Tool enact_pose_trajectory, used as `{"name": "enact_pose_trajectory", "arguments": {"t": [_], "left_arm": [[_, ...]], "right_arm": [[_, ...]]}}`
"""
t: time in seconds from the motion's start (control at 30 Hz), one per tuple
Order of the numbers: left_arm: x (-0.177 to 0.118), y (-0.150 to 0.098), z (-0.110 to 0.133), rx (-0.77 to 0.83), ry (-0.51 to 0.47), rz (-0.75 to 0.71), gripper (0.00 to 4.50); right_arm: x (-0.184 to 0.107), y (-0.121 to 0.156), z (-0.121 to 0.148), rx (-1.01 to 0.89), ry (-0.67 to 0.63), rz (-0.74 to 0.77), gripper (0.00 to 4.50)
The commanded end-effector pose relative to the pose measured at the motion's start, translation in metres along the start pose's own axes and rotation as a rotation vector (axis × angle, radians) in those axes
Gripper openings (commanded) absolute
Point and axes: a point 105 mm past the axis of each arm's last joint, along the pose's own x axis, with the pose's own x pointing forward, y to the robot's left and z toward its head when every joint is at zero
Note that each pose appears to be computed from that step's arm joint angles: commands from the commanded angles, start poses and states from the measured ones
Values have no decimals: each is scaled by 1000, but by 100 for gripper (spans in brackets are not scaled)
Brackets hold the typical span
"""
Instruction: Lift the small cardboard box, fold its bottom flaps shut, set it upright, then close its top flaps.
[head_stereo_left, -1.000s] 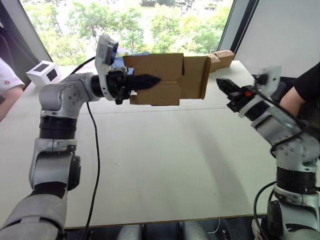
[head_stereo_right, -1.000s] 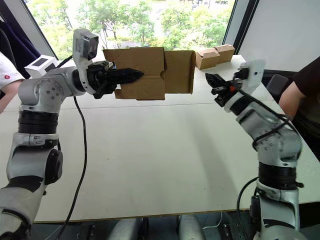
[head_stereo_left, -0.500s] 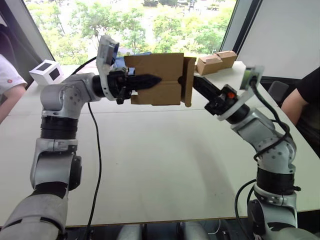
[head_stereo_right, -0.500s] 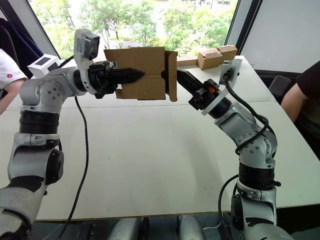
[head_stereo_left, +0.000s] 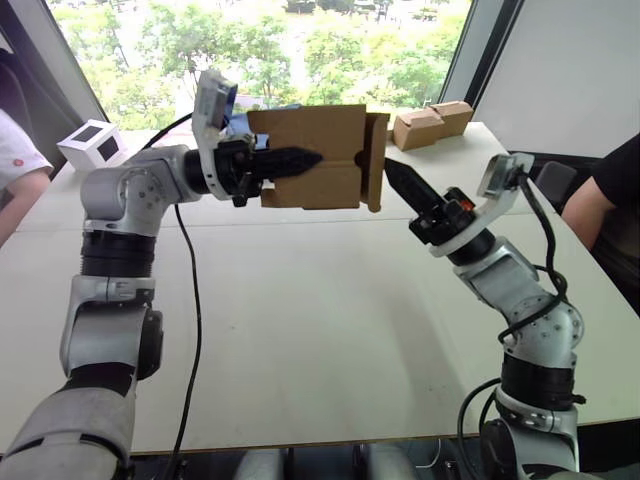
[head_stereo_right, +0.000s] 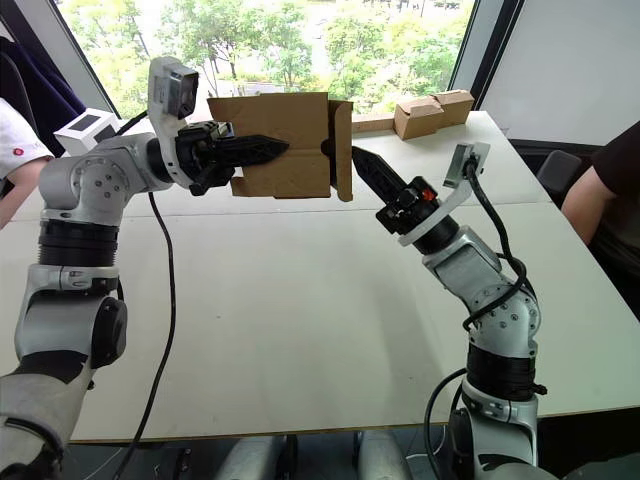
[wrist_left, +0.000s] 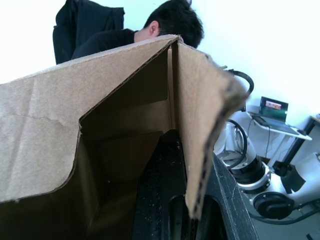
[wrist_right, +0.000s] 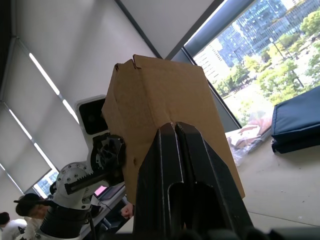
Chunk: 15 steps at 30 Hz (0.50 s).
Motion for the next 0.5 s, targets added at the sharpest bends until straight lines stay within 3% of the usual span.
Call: {"name": "enact_pose_trajectory", "arguments": {"t": [0.03,0.13,0.27,0.5], "left_arm": [[-1,-5,18,67,-28,-8,0],[-1,-5,18,67,-29,-6,0],[-1,-4,18,67,-32,-4,0],[0,-2,18,61,-42,0,0]], "right_arm": [[1,13,8,0,-42,50,1],[1,14,6,19,-46,58,64],[2,14,3,44,-52,52,225],[6,16,2,159,-137,53,225]]}}
